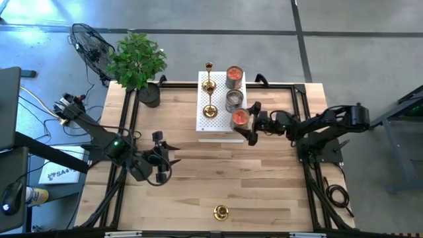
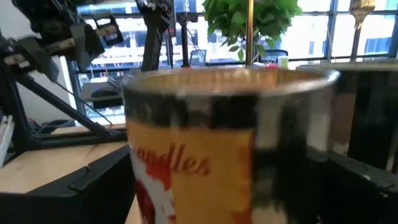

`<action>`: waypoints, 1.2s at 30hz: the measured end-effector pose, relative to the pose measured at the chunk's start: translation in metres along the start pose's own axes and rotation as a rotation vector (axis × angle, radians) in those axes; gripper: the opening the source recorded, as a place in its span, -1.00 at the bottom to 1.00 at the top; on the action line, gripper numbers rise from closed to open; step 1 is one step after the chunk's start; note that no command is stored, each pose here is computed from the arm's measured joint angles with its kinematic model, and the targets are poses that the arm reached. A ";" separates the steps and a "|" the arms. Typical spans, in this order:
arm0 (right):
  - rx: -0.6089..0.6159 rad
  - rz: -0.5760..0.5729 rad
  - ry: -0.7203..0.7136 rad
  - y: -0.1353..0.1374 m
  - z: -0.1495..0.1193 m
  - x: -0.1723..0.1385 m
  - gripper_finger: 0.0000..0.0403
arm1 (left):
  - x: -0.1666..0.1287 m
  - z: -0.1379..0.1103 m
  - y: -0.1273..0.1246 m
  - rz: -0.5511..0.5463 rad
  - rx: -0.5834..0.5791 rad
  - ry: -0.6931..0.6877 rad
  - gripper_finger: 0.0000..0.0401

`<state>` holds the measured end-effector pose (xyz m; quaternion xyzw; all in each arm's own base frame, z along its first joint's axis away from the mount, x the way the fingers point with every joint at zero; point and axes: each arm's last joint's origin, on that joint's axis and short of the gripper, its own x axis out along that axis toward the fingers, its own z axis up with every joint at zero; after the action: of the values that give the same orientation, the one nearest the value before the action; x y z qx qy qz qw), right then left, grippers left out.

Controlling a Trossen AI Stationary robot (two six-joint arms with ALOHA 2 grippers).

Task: Pick & Place candle stick holders
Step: Put the orange scented candle on the shelf

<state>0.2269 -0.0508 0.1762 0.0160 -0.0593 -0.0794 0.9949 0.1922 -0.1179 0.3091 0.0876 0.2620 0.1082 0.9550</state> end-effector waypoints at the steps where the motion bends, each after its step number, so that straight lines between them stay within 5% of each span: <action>1: 0.000 0.000 -0.002 0.000 0.000 0.000 0.93 | 0.001 0.000 -0.001 0.001 0.002 0.002 -0.09; 36: -0.010 0.053 -0.127 0.002 0.013 -0.001 0.94 | 0.003 -0.001 -0.003 -0.005 0.010 0.012 -0.09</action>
<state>0.2251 -0.0490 0.1888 0.0042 -0.1224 -0.0544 0.9910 0.1946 -0.1199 0.3059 0.0909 0.2686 0.1053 0.9531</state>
